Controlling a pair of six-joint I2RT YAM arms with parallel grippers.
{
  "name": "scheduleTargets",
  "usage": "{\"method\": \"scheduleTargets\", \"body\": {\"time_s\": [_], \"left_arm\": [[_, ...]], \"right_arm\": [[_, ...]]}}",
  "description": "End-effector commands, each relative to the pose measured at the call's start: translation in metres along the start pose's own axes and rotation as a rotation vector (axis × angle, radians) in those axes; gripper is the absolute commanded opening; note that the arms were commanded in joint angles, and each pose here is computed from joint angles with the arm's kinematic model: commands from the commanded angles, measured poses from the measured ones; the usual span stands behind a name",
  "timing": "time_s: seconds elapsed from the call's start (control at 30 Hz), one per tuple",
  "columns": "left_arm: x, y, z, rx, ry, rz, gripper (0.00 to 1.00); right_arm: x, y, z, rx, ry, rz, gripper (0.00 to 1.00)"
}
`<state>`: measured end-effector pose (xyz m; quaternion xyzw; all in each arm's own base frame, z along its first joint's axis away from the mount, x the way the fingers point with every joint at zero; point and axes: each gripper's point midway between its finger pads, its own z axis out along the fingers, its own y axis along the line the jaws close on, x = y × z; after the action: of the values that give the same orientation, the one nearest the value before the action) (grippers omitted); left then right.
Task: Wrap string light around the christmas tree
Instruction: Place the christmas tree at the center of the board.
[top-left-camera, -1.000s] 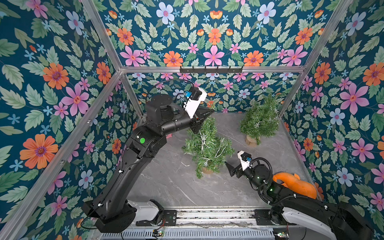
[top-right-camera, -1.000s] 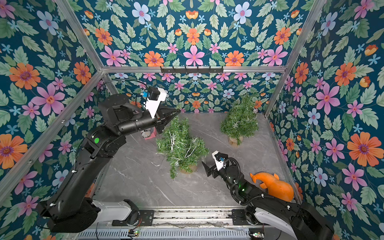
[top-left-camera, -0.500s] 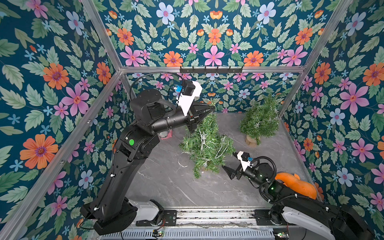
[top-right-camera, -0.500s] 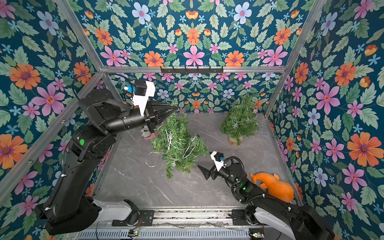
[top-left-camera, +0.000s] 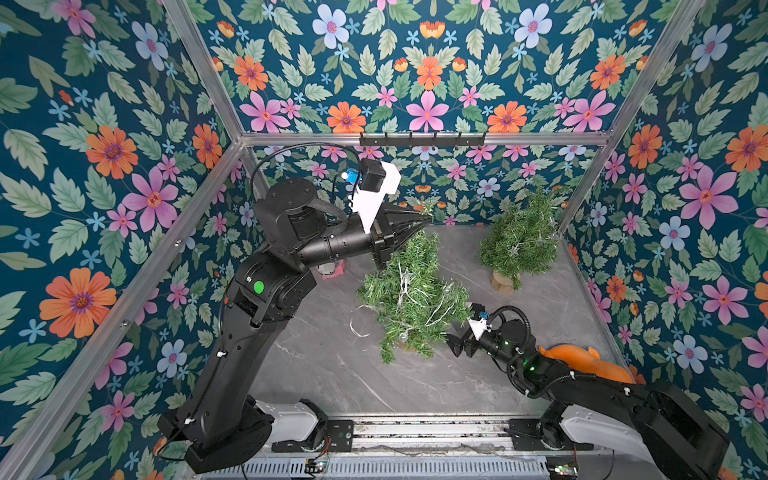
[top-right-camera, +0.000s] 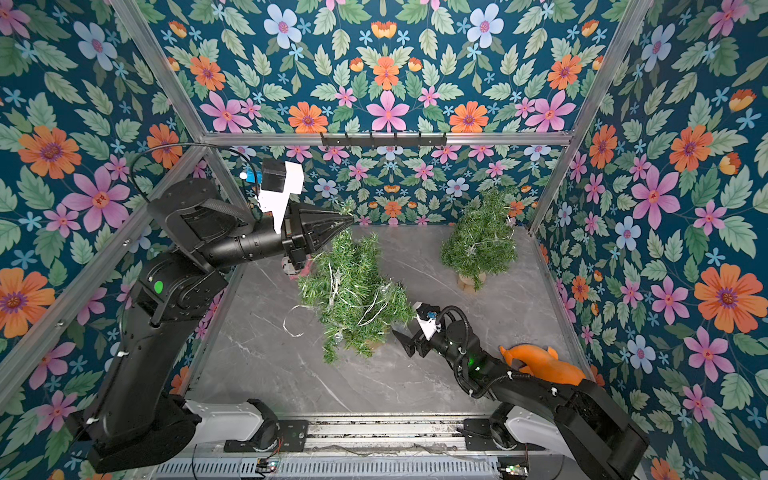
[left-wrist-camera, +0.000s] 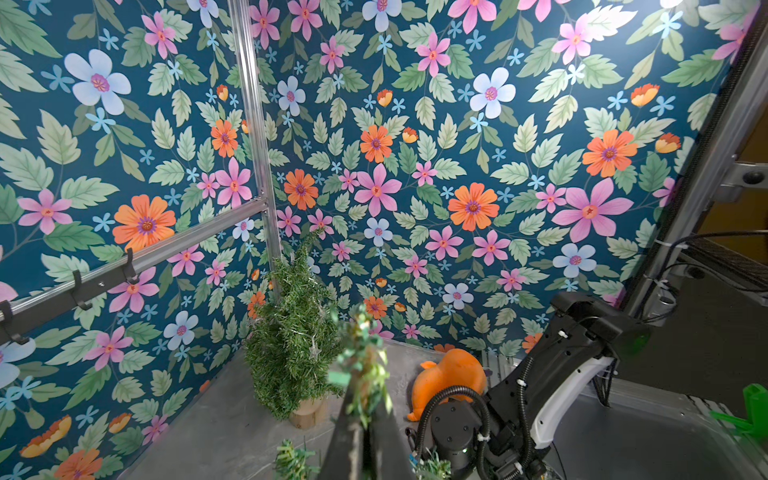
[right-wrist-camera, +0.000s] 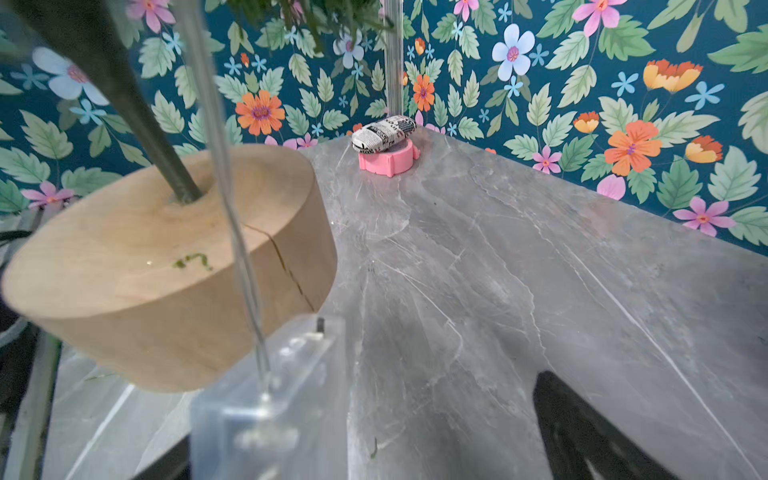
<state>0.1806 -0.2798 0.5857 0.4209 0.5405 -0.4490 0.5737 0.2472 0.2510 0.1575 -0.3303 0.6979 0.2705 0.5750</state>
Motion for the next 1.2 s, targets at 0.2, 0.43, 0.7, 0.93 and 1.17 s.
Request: {"method": "scheduleTargets", "body": {"time_s": [0.2,0.43,0.7,0.93,1.17], "left_arm": [[-0.032,-0.014,-0.009,0.043,-0.116,0.061,0.0],[-0.023,-0.006,-0.014,-0.025,-0.106,0.055,0.0],[0.035,0.034,-0.006,-0.198,-0.019,-0.008,0.0],[0.068,0.045,0.001,-0.22,-0.009,-0.04,0.0],[0.094,0.069,0.003,-0.324,0.024,-0.046,0.05]], "right_arm": [[-0.016,-0.002,0.017,-0.002,-0.107,-0.075,0.75],[-0.039,-0.014,0.013,0.075,-0.236,-0.091,0.37],[-0.015,-0.033,0.004,0.187,-0.06,-0.032,0.02],[-0.016,-0.057,-0.023,0.348,0.051,-0.006,0.0],[-0.046,-0.061,-0.043,0.383,0.083,0.008,0.0]]}}
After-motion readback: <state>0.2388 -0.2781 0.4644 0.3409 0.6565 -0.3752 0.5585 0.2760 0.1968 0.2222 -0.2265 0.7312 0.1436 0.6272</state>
